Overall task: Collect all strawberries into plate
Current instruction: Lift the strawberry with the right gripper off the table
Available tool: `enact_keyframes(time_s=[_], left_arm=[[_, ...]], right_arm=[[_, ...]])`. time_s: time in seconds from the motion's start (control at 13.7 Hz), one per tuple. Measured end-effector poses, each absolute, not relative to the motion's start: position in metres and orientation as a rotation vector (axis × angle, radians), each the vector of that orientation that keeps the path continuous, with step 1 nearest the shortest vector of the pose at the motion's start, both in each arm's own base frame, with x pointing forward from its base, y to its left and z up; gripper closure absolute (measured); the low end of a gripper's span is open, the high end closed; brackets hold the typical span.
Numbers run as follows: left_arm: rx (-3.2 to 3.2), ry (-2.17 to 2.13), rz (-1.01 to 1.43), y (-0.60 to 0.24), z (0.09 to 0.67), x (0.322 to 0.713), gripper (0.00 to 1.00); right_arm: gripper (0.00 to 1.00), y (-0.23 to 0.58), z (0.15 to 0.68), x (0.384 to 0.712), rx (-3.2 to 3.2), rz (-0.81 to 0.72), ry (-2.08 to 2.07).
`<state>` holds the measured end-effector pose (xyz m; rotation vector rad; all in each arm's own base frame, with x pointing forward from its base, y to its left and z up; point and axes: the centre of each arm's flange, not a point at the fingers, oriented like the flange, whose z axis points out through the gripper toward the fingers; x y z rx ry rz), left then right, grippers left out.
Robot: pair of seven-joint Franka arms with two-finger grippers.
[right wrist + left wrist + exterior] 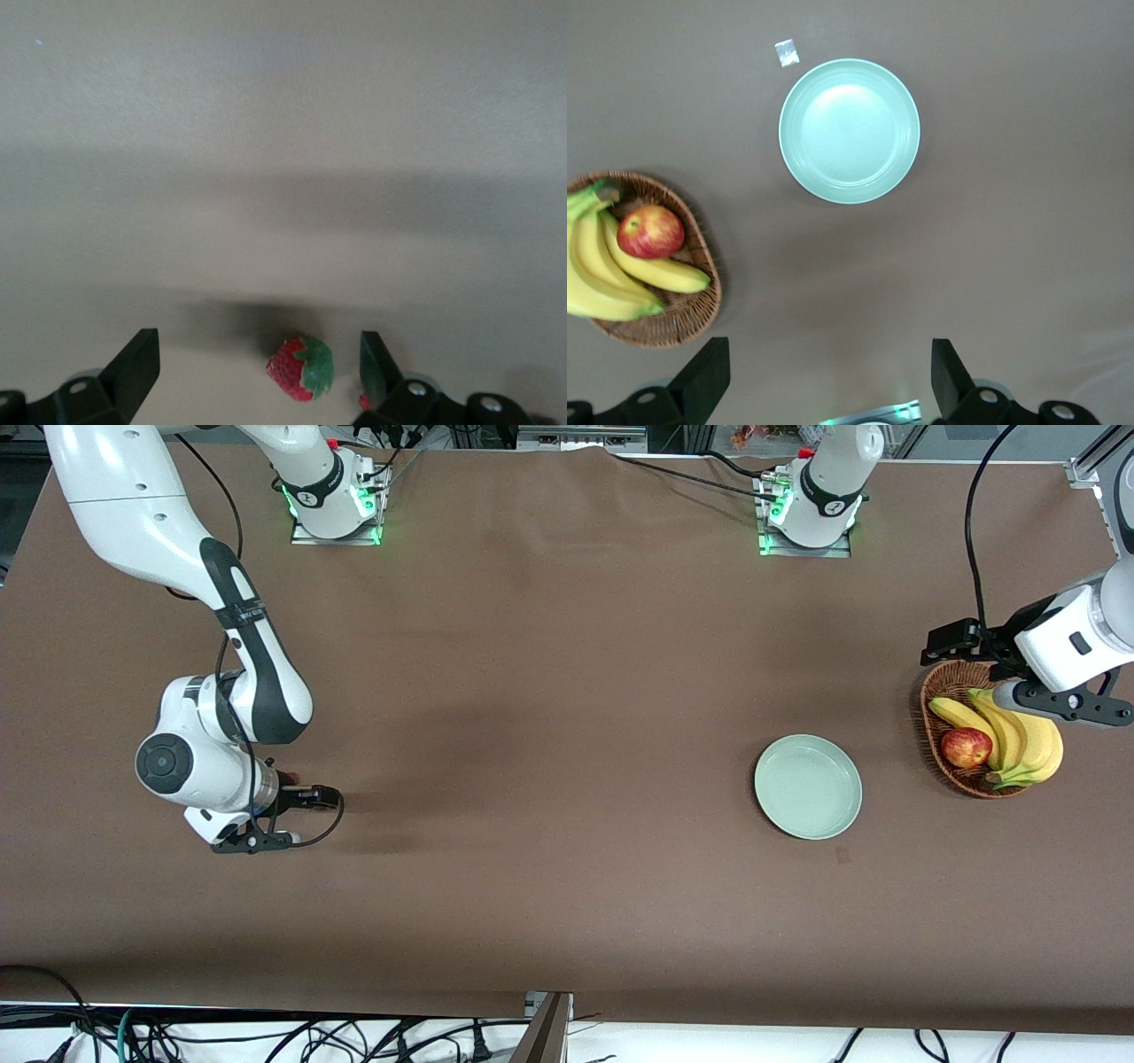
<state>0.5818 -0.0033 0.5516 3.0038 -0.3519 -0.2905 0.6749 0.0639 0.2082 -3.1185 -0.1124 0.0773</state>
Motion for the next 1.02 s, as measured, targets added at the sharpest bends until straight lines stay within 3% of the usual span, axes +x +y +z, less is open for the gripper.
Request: enact_keyframes(time_s=[0.88,1.02], left_arm=[[3.06,-0.248,-0.254,-0.004,0.559,0.586,0.0],[3.062,-0.239,-0.246,-0.004,0.56,0.586,0.0]], right_arm=[[0.04,0.062,0.179,0.656,-3.115,0.163,-0.158],[0.29,0.061,0.177,0.655,-3.115,0.169,-0.158]])
